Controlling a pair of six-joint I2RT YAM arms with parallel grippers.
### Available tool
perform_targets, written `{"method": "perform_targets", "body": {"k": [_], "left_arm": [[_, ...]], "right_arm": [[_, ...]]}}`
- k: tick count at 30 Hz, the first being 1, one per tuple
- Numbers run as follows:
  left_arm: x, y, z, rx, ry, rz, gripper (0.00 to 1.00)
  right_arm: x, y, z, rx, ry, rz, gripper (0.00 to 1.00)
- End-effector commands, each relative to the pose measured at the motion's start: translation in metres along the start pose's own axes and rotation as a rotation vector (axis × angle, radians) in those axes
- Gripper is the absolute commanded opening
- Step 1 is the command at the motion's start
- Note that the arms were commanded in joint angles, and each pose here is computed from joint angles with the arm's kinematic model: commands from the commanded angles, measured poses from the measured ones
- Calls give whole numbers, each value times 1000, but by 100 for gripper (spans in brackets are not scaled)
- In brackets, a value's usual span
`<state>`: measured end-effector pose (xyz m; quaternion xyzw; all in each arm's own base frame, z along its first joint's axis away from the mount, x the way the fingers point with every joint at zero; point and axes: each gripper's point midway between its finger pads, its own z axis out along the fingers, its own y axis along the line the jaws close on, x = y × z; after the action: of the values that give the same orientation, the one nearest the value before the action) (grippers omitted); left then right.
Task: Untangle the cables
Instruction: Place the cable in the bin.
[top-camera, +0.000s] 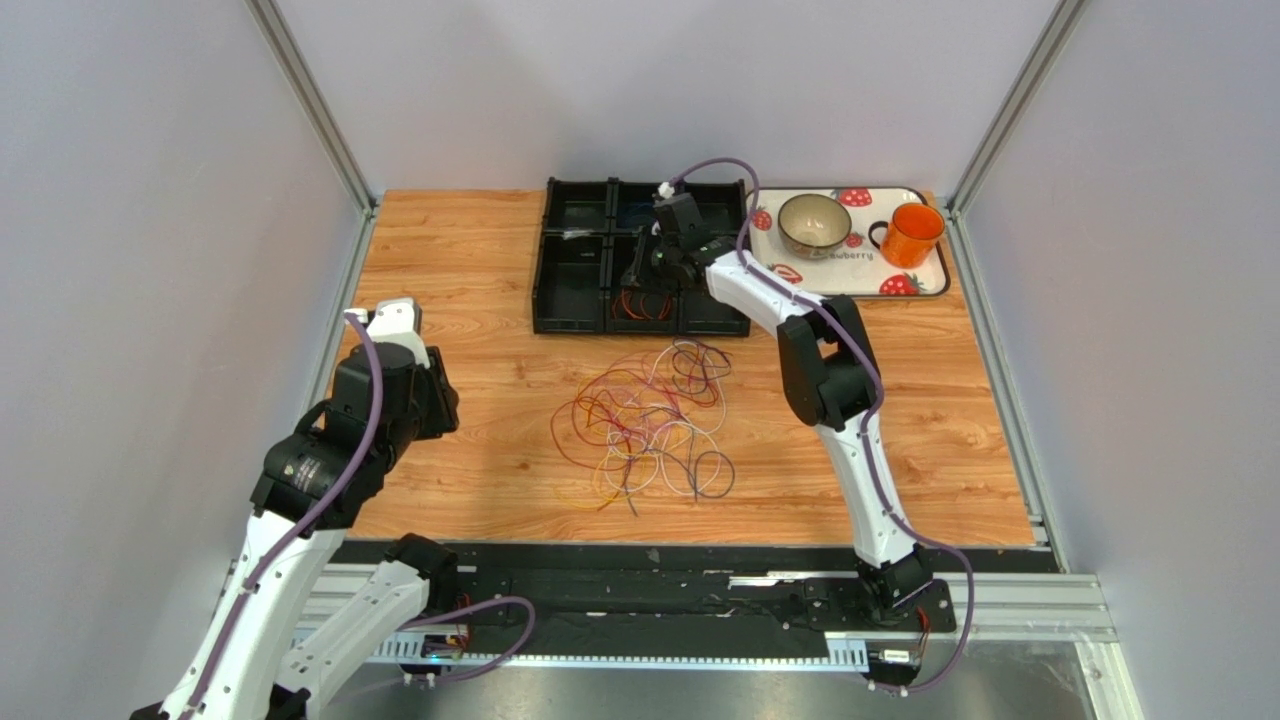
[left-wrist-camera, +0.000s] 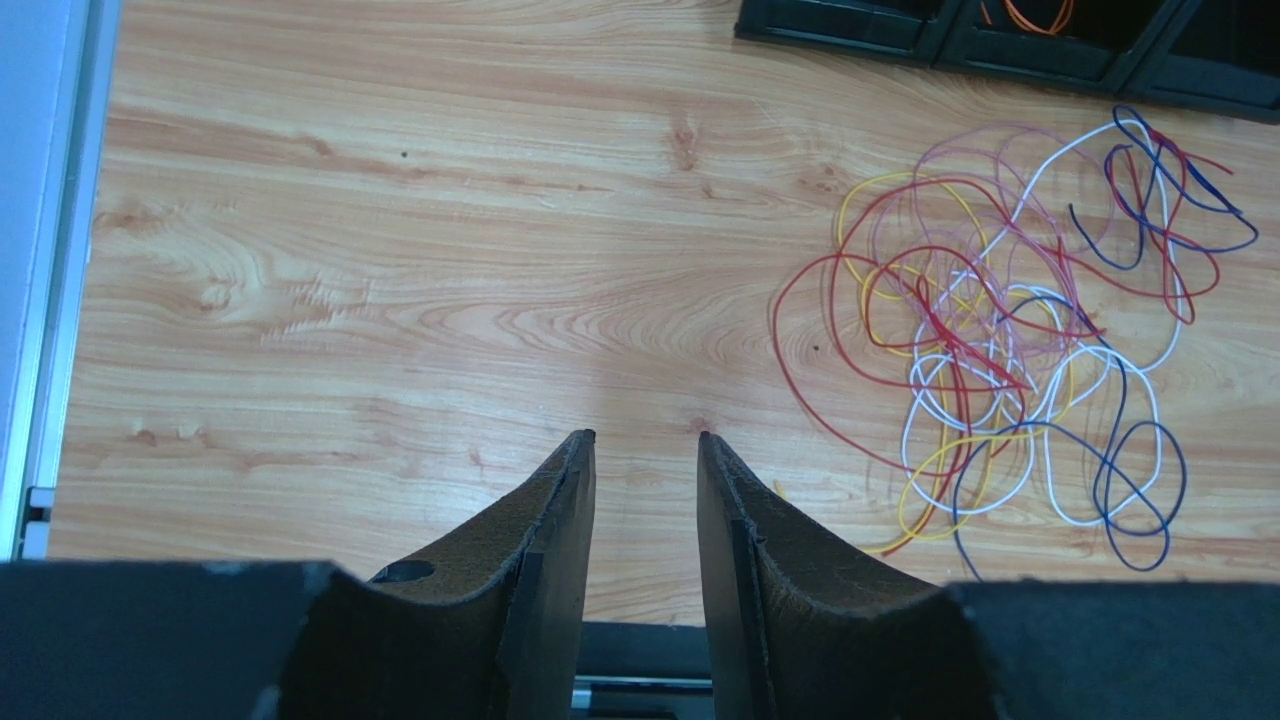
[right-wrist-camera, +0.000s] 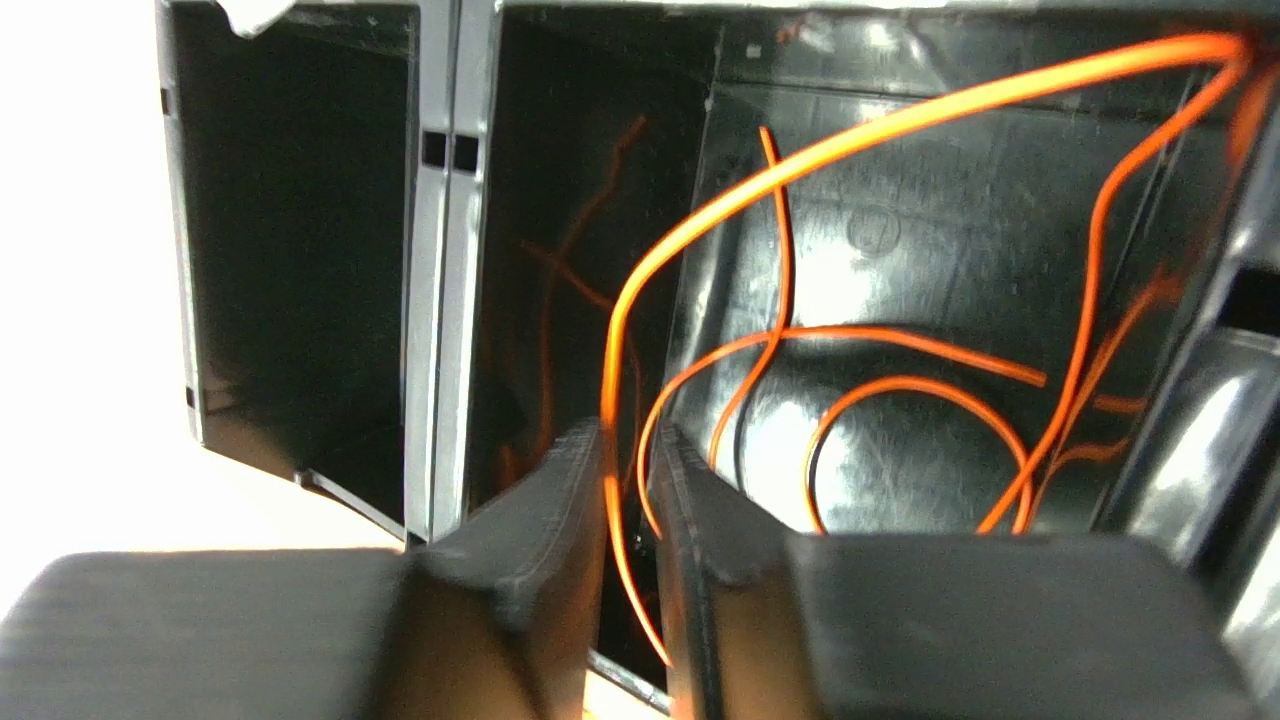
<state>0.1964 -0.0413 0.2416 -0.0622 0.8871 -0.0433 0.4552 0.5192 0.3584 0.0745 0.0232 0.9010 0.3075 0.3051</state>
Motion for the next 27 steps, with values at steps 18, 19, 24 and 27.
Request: {"method": "perform_targets", "body": {"k": [18,19,24,27], "left_arm": [[-5,1,-1,-2,-27,-2,40],[-5,2,-2,-1,-28,-2,40],[-4,2,-1,-5,-27,-3,40],[-4,2,-1,-4,-25,-3,40]], "right_arm": [[-70,36,-111,166,-189,-214,61],[-72,36,-115,175,-189,-224,62],[-84,43,-140,192,-227,-245,63],[-81,40,-152,199,-232,-253,63]]}}
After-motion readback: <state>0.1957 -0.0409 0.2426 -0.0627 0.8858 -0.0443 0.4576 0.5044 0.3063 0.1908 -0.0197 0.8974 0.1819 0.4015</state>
